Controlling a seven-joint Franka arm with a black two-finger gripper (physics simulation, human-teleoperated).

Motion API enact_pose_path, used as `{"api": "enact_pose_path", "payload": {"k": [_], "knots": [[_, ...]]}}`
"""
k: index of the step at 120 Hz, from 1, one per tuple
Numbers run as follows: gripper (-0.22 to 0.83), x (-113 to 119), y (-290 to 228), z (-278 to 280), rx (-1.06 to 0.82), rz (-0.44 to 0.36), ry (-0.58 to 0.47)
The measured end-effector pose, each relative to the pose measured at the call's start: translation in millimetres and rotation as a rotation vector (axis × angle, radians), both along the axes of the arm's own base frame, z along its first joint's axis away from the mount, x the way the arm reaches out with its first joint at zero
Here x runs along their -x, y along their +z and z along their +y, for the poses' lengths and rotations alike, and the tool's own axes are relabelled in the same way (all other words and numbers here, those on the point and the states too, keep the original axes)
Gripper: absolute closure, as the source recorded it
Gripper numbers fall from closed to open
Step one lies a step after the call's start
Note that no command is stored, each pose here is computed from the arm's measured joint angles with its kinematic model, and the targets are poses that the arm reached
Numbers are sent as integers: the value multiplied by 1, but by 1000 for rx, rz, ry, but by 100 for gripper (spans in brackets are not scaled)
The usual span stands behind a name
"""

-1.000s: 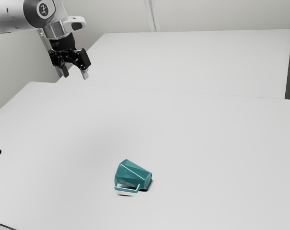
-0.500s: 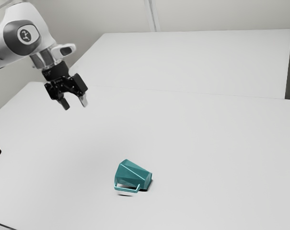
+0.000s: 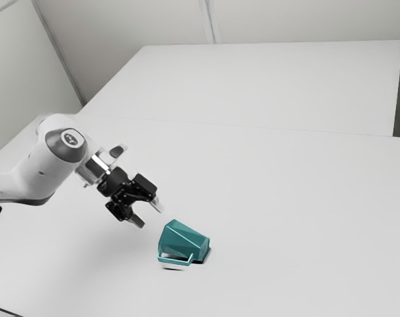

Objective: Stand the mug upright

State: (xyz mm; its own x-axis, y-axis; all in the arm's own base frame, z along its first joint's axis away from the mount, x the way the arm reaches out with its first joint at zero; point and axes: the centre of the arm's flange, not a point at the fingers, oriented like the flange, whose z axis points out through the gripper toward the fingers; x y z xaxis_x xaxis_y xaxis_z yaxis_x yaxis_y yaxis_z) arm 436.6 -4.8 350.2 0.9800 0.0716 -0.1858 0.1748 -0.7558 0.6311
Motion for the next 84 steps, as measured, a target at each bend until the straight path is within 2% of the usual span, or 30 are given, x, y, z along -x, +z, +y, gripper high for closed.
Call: {"api": "enact_pose_path", "payload": {"k": [24, 54, 59, 73, 84], "knots": [[0, -1, -35, -17, 70, -12, 23], [1, -6, -54, -33, 146, -59, 33], [9, -6, -57, -33, 153, -64, 32], [40, -7, -59, -32, 163, -86, 21], [57, -7, -59, -32, 169, -102, 8]]}}
